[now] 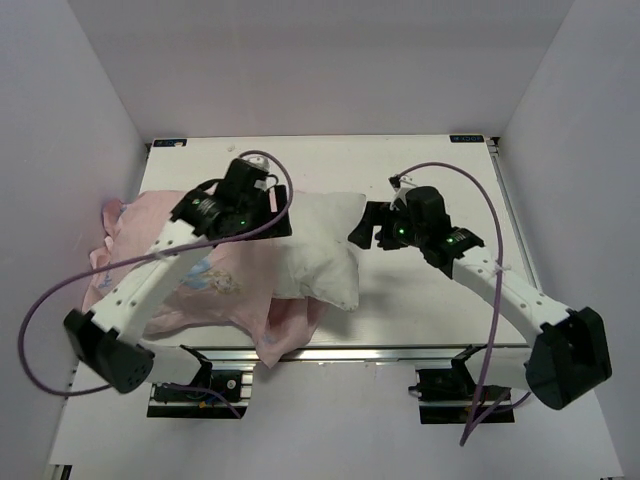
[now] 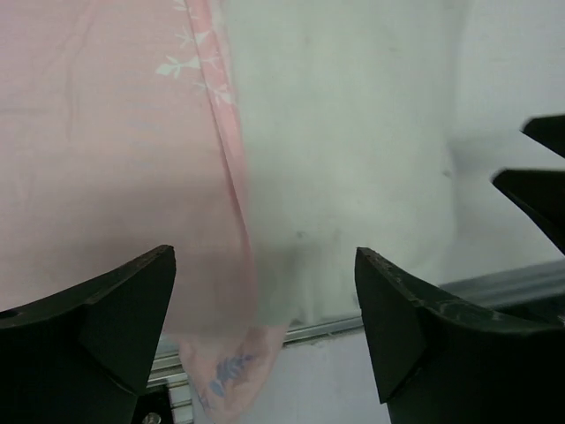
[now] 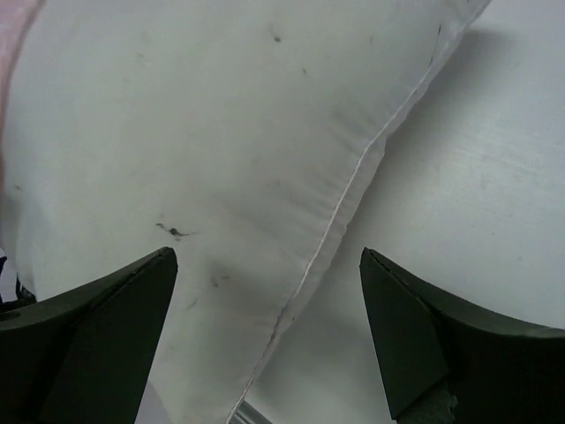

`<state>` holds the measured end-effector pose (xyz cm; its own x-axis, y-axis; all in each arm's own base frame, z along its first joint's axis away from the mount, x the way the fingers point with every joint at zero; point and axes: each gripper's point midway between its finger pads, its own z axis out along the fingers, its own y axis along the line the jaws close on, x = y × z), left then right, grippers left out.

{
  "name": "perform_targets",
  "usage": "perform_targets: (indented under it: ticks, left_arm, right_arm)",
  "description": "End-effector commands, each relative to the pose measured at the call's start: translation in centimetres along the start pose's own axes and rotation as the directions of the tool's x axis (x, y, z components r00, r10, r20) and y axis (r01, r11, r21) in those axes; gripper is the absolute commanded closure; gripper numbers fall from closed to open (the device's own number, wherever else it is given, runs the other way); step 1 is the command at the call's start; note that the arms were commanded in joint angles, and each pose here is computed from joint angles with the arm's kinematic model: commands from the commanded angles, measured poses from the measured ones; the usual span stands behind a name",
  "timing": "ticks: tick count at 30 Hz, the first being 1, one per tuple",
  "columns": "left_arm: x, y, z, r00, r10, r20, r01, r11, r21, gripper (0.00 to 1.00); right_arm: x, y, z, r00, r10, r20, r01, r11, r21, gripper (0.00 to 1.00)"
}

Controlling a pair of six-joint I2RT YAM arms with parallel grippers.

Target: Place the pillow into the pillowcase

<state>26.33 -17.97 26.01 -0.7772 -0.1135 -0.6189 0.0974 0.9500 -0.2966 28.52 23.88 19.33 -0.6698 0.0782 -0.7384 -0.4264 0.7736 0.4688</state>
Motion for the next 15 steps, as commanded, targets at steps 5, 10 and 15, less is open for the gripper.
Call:
perform_targets:
  ticks: [5, 10, 15]
  left_arm:
    - [-2.4, 1.2, 4.0, 0.999, 0.035, 0.007, -0.033, 0.984, -0.177, 0.20]
    - [-1.6, 3.6, 5.8, 0.997, 0.040, -0.071, -0.062, 0.940, -0.336, 0.65]
    - [-2.5, 2.6, 5.2, 0.998, 0.048, -0.041, -0.058, 0.956, -0.288, 1.00]
  right_arm:
    - [1.9, 2.0, 3.0, 0.973, 0.156, -0.168, -0.184, 0.969, -0.167, 0.11]
    - [3.1, 1.9, 4.6, 0.955, 0.203, -0.218, -0.243, 0.953, -0.179, 0.11]
    - [3.9, 2.9, 5.6, 0.938, 0.220, -0.269, -0.290, 0.923, -0.254, 0.11]
